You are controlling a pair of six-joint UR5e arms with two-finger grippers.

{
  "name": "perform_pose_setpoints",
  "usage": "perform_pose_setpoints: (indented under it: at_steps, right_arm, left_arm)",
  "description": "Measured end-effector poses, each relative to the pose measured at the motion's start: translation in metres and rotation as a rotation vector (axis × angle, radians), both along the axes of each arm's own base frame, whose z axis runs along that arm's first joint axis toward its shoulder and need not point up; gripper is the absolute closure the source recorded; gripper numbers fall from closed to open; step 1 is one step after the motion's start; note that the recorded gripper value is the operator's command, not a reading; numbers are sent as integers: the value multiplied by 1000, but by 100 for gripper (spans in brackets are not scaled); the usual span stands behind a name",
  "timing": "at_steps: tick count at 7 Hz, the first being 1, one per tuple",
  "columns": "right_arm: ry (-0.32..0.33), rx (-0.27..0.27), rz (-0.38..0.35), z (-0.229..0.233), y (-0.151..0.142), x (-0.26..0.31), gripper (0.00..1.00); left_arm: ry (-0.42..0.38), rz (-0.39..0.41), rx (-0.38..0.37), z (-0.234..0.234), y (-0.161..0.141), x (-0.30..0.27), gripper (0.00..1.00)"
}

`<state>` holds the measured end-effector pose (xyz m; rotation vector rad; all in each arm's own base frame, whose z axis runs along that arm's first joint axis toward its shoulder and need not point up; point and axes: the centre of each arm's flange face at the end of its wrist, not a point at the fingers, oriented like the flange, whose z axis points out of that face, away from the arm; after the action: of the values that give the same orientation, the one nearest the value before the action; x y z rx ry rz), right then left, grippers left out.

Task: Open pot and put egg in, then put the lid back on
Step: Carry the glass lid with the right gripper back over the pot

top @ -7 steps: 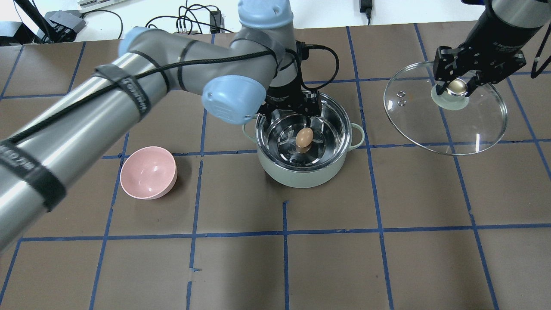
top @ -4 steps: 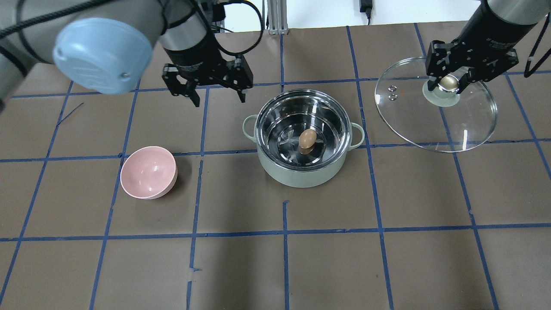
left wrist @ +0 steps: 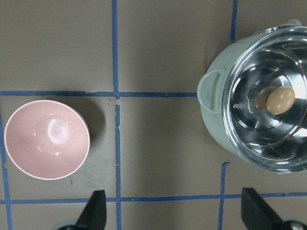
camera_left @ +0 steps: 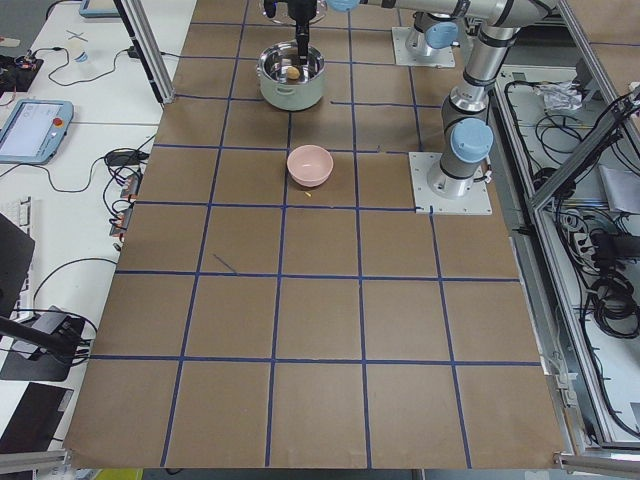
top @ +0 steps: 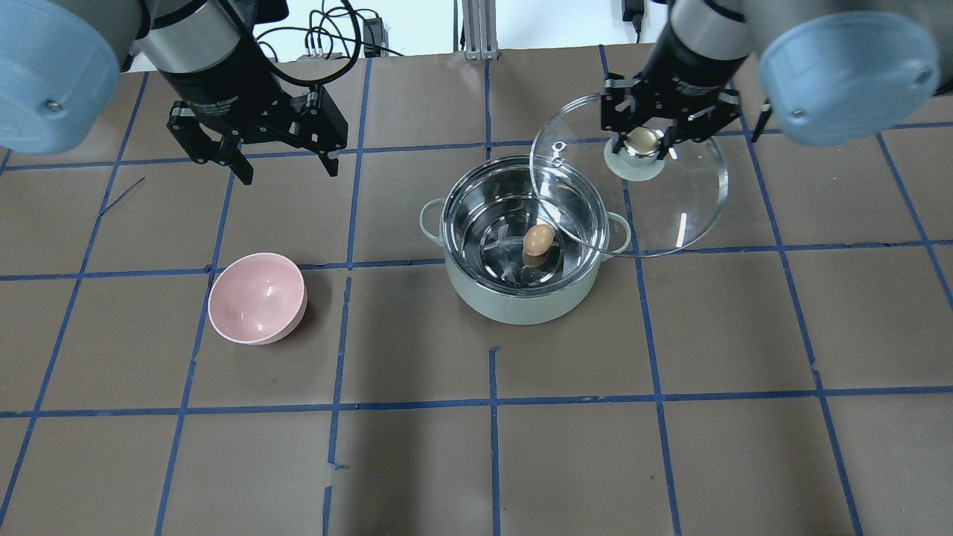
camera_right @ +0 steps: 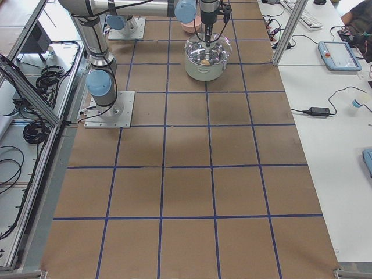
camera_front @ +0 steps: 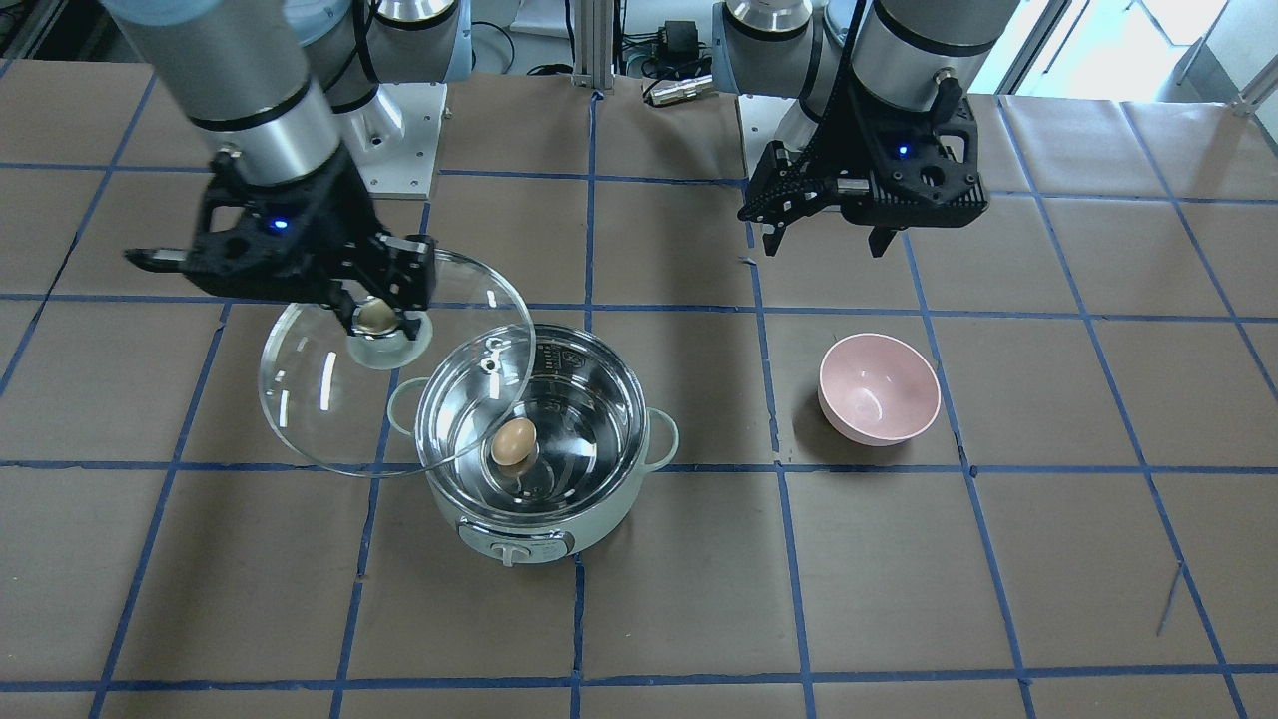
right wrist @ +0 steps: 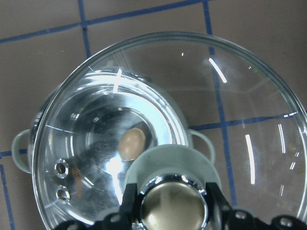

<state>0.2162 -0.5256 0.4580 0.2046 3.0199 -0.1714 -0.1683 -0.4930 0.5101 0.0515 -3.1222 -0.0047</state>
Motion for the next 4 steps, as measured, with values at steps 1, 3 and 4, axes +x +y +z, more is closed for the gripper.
perform_pose_setpoints:
  at_steps: [1,3,4]
  right_arm:
    - [7,-15,10,-21,0,47,87]
    - [41,-15,49,-52,0,88,87]
    - [45,-8,58,-61,-1,94,87]
  left_arm:
    - [-12,1,-5,3,2,3,0]
    - [-14,11,-10,6,1,10,0]
    - [-11,19,-12,7,0,14,0]
